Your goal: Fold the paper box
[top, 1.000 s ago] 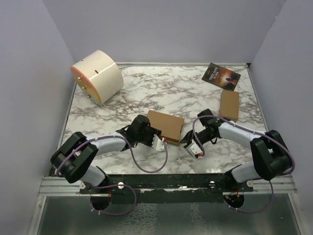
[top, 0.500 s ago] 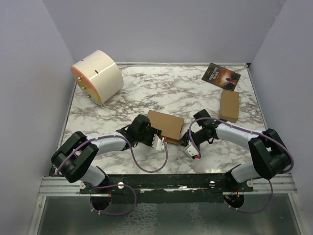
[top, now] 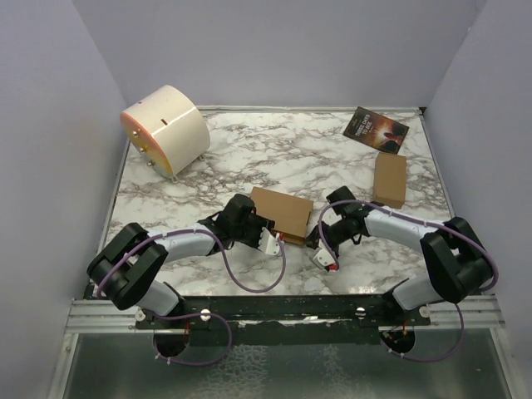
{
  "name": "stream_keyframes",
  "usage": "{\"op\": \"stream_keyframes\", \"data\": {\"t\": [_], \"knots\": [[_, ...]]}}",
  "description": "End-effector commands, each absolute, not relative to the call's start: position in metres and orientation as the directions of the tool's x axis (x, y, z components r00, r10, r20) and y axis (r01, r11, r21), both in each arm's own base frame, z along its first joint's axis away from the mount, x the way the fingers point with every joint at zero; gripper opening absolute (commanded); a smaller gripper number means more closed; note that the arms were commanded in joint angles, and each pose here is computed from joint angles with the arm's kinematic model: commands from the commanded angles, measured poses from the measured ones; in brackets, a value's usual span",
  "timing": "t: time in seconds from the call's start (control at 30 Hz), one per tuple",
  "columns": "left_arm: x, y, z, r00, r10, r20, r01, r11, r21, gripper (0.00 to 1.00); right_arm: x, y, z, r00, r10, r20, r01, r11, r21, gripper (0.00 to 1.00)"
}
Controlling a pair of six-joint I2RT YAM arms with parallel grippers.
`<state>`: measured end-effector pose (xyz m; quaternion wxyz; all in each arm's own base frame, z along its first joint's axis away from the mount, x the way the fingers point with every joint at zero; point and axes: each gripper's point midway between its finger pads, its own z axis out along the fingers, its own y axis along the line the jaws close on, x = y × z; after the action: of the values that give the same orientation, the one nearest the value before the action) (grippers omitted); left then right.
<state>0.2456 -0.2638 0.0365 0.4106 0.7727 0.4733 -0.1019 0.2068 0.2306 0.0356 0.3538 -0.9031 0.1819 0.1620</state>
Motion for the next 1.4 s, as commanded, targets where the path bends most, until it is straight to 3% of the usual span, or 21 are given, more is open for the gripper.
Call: {"op": "stream_keyframes", "data": {"t": [0.0,0.47,1.37], "knots": [[0.2322,-0.2602,0.0223,0.489,0.655,-0.576,0.857,-0.239,0.456,0.46,0.2118,0.2373,0.0384,0.906,-0.183,-0.382,-0.393,-0.702,-0.594,0.16],[0.2312,-0.2606,0.0219,0.489,0.653,-0.578,0.859,-0.243,0.451,0.46,0.2212,0.2362,0.0395,0.918,-0.211,-0.336,-0.378,-0.722,-0.58,0.13],[0.2297,-0.2608,0.0209,0.479,0.655,-0.585,0.866,-0.243,0.437,0.46,0.2195,0.2344,0.0405,0.909,-0.228,-0.349,-0.399,-0.716,-0.573,0.13]]}}
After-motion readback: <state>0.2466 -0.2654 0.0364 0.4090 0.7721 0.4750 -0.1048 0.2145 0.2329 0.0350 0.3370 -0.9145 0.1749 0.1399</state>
